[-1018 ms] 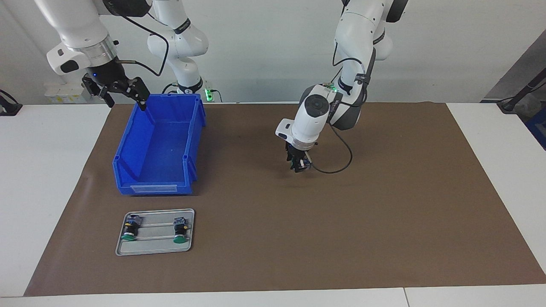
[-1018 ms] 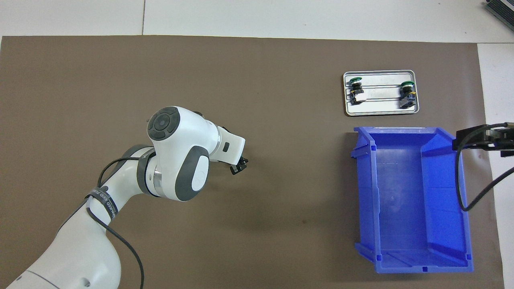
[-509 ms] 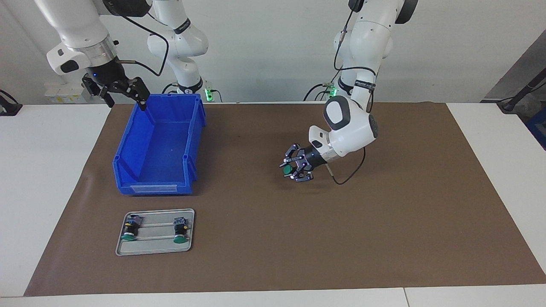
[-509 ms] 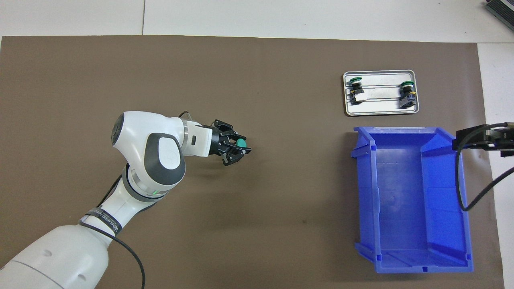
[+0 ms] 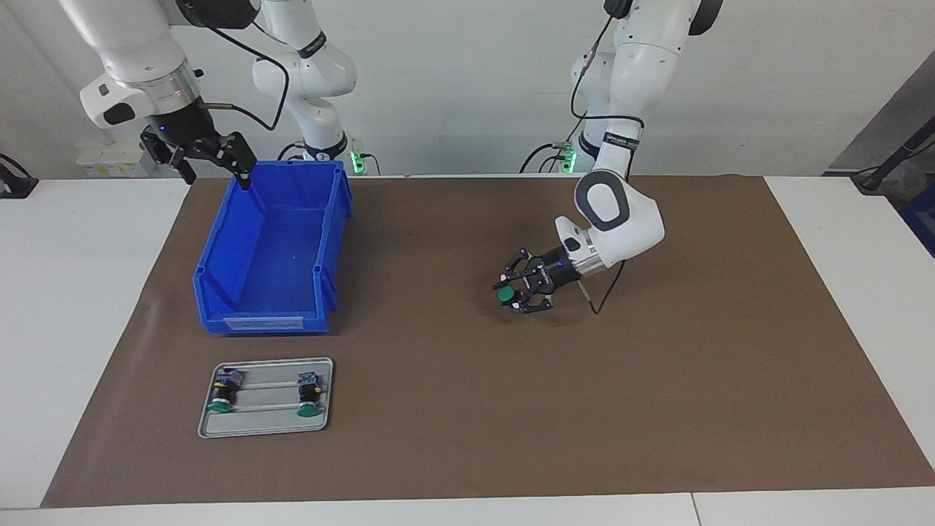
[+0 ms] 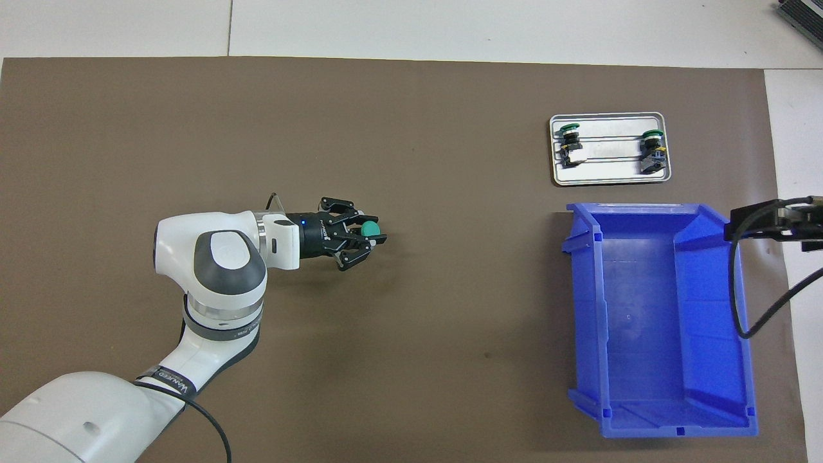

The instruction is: Place and press button with both arms

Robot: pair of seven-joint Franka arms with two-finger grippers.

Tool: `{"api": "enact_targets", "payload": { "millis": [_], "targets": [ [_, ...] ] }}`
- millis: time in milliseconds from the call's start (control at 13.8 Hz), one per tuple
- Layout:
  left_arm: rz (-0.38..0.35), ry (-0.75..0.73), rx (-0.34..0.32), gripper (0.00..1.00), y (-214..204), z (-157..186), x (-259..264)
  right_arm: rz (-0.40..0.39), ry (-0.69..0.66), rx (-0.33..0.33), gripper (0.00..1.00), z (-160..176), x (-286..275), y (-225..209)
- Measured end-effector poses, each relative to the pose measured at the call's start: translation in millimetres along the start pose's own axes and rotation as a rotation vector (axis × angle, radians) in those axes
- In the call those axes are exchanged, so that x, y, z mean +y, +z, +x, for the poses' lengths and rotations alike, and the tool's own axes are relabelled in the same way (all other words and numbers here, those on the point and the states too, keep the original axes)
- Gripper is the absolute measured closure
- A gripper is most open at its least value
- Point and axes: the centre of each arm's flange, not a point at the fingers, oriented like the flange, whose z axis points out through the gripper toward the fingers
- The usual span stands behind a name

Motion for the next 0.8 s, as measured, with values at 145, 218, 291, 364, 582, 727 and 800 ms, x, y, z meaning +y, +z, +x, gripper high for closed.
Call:
{"api": "enact_targets", "payload": {
  "millis": [145, 218, 291, 364, 582, 727, 800],
  "targets": [
    [-0.003, 0.004, 0.045, 0.6, -9.0, -4.7, 2.2, 0.0, 0.0, 0.0, 0.0, 0.0, 0.0, 0.0],
    [-0.001, 0.005, 0.06, 0.6, -14.8, -9.3, 1.9, 0.0, 0.0, 0.0, 0.0, 0.0, 0.0, 0.0],
    [0.002, 0.004, 0.083, 0.6, -20.9, -14.3, 1.5, 0.0, 0.0, 0.0, 0.0, 0.0, 0.0, 0.0],
    [-0.001, 0.004, 0.111, 0.6, -25.5, -19.4, 2.8, 0.0, 0.0, 0.0, 0.0, 0.0, 0.0, 0.0],
    [-0.013, 0.015, 0.159, 0.6, -34.2, -33.4, 9.5, 0.0, 0.0, 0.0, 0.0, 0.0, 0.0, 0.0],
    [-0.021, 0.019, 0.183, 0.6, -37.0, -43.3, 15.1, 0.0, 0.0, 0.0, 0.0, 0.0, 0.0, 0.0],
    [-0.03, 0.022, 0.21, 0.6, -36.7, -51.1, 19.5, 0.0, 0.0, 0.0, 0.0, 0.0, 0.0, 0.0]
  ]
}}
